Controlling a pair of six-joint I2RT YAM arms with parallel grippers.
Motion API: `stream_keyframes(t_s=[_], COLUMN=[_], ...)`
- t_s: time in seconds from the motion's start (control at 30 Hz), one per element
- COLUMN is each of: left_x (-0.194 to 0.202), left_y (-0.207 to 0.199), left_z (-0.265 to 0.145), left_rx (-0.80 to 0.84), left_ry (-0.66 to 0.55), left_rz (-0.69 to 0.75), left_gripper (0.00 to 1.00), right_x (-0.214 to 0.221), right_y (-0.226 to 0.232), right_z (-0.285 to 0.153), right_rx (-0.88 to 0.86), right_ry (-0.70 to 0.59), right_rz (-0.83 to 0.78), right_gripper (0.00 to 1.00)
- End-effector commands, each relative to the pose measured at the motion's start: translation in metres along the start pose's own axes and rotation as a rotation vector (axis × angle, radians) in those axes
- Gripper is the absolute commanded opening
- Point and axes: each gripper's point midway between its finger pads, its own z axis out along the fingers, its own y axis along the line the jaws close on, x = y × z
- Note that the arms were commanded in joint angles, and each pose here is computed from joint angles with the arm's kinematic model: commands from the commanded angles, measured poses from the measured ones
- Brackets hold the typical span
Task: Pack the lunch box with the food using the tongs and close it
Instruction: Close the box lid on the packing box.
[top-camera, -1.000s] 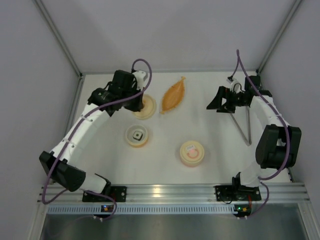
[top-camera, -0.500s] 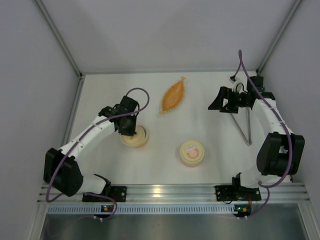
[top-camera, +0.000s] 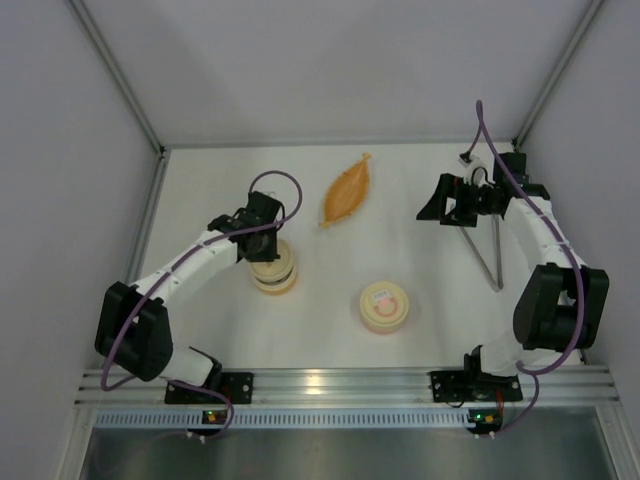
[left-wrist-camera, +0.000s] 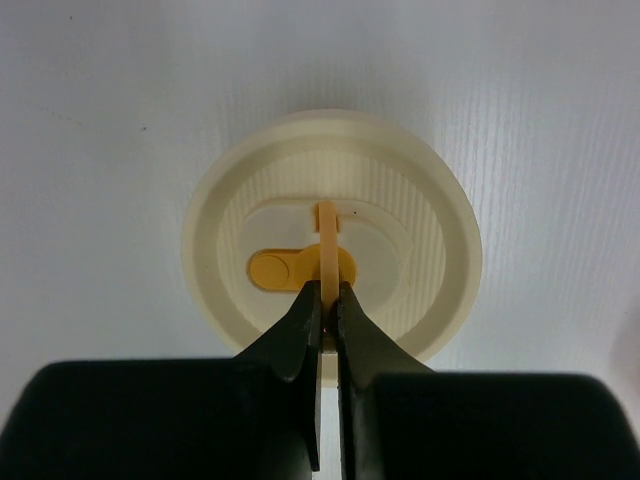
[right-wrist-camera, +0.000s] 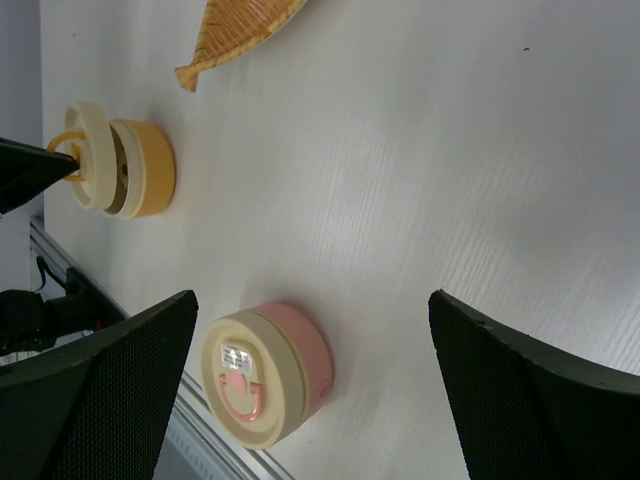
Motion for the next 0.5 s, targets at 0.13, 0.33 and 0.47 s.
stream_keyframes(t_s=[0.13,0.33,0.47], left_x=[-0.008,0.009,0.011], left_y=[-0.009,-0.008,-0.010], left_z=[0.007,0.009,0.010], left_rx=[0.030,0.032,0.035], left_ry=[-0.042,-0.016,-0.003], left_rz=[-0.032,0.000,0.011], left_gripper=[0.00,0.00,0.00], right_x=[0.001,0.002,0.002], right_y=[-0.007,-0.009,-0.010], right_z=[0.001,0.002,0.003], right_rx=[0.010,0.013,0.013], right_ry=[0.008,0.009,0.013], right_rz=[0.007,0.014,0.016], right_gripper=[0.97,0.98,0.98])
